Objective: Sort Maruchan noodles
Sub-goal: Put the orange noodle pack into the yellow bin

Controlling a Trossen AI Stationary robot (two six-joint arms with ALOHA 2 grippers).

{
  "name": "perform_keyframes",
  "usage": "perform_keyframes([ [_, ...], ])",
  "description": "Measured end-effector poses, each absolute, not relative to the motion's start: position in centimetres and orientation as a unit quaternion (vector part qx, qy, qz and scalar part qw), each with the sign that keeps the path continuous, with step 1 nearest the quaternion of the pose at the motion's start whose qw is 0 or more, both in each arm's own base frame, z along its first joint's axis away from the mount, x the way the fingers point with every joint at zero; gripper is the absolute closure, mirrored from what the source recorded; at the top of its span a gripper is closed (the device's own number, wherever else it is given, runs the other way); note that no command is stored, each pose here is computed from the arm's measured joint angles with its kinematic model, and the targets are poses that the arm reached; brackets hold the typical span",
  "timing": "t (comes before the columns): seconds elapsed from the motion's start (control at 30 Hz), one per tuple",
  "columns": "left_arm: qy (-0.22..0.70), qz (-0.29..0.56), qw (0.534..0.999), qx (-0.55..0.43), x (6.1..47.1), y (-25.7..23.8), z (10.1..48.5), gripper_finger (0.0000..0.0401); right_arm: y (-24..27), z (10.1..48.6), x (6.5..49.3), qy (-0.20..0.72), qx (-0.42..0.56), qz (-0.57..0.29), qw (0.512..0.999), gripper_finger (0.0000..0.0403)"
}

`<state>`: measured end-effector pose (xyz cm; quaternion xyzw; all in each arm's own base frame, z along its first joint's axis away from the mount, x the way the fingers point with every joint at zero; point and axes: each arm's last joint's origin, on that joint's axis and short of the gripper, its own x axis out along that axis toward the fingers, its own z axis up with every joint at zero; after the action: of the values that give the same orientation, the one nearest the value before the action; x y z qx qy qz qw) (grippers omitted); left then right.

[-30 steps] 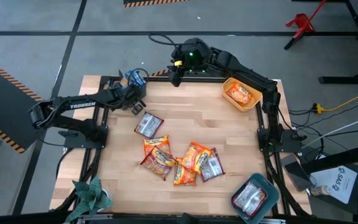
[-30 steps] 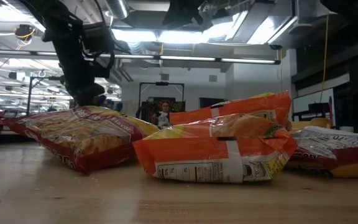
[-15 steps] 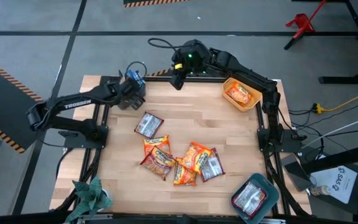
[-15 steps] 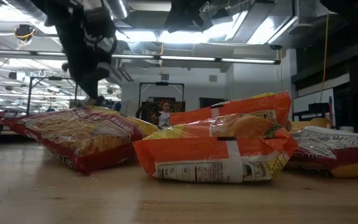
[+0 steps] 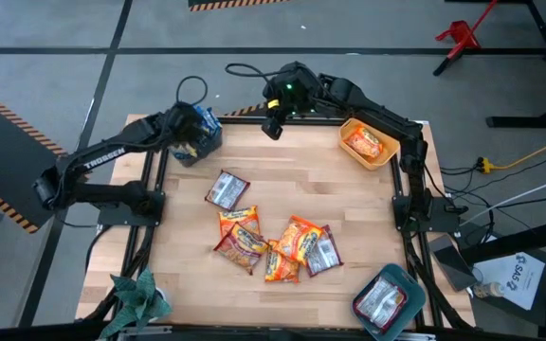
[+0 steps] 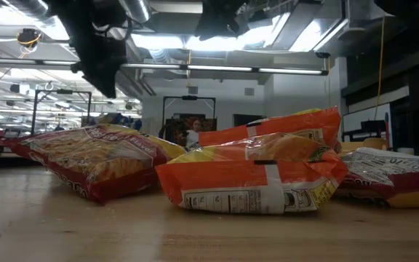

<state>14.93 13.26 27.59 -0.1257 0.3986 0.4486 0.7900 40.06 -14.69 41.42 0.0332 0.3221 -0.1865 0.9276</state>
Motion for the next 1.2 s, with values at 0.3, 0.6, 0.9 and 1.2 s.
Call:
perform_keyframes([
  [0.3, 0.322, 0.264, 0.880, -0.228, 17.2, 11.0, 28.6, 0.0301, -14.6, 39.1, 37.1, 0.485, 0.079, -0.178, 0.852, 0.0274],
  [0.6, 0.195, 0.178, 0.943, -0.201, 21.8, 7.7, 30.6, 0.0301, -13.5, 39.3, 29.6, 0.557, 0.096, -0.287, 0.773, 0.0274],
  [0.9, 0.269, 0.044, 0.947, -0.170, 23.4, 5.0, 28.9, 0.0301, -8.1, 32.7, 24.6, 0.444, 0.216, -0.249, 0.833, 0.0274],
  [1.2, 0.309, -0.014, 0.943, -0.125, 27.3, 2.7, 25.6, 0.0301, 2.4, 24.0, 26.3, 0.455, 0.102, -0.007, 0.884, 0.0274],
])
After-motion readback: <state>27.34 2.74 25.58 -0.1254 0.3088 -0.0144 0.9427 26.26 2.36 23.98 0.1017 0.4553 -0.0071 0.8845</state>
